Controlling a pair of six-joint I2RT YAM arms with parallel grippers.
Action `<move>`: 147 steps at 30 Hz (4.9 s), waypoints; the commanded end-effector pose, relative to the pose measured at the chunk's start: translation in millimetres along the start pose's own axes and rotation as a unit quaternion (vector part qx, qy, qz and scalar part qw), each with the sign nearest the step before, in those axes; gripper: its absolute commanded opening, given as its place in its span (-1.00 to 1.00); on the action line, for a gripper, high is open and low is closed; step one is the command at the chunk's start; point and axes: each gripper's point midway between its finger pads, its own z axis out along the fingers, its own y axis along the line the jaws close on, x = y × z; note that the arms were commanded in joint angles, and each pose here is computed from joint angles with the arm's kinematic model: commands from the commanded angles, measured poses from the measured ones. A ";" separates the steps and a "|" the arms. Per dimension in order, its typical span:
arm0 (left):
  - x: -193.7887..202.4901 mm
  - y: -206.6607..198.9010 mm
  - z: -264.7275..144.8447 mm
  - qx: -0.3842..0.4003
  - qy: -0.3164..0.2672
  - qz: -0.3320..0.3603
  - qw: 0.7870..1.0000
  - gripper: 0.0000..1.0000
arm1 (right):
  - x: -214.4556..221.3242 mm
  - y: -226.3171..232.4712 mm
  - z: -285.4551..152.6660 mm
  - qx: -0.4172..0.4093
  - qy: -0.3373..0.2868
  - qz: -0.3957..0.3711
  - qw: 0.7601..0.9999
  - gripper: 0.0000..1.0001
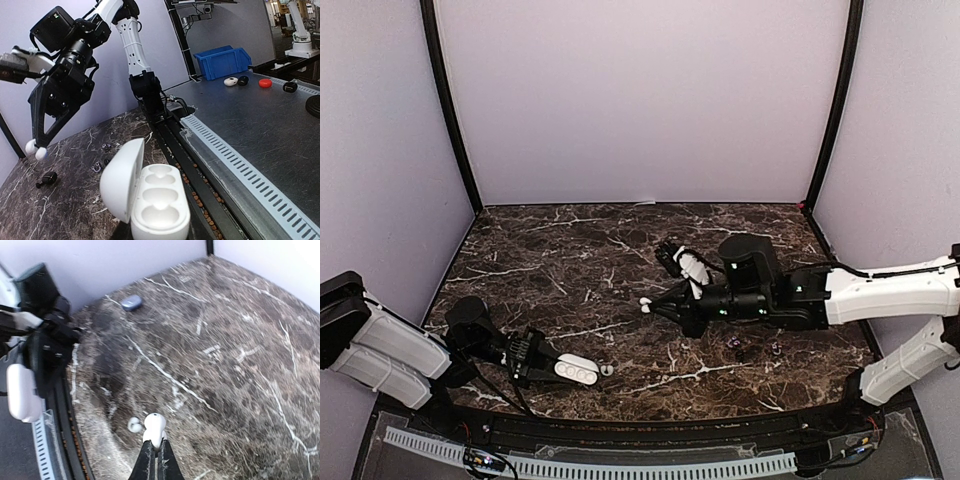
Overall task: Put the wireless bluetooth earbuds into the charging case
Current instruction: Insert the left earbud into the left side groove of the charging case, then adjust the right earbud at the center of the board.
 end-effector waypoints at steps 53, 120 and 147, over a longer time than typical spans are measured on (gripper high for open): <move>31.8 36.8 6.5 -0.070 0.076 -0.036 0.994 -1.00 | 0.3 121.3 68.2 0.020 0.075 -0.237 0.969 -1.00; 39.8 115.4 -80.9 -0.396 0.099 -0.076 0.910 -1.00 | 117.6 86.3 83.7 -0.038 0.128 -0.299 0.945 -0.48; 24.1 106.4 -80.0 -0.382 0.075 -0.040 0.920 -1.00 | 119.2 48.1 118.5 -0.062 0.183 -0.262 0.946 -0.30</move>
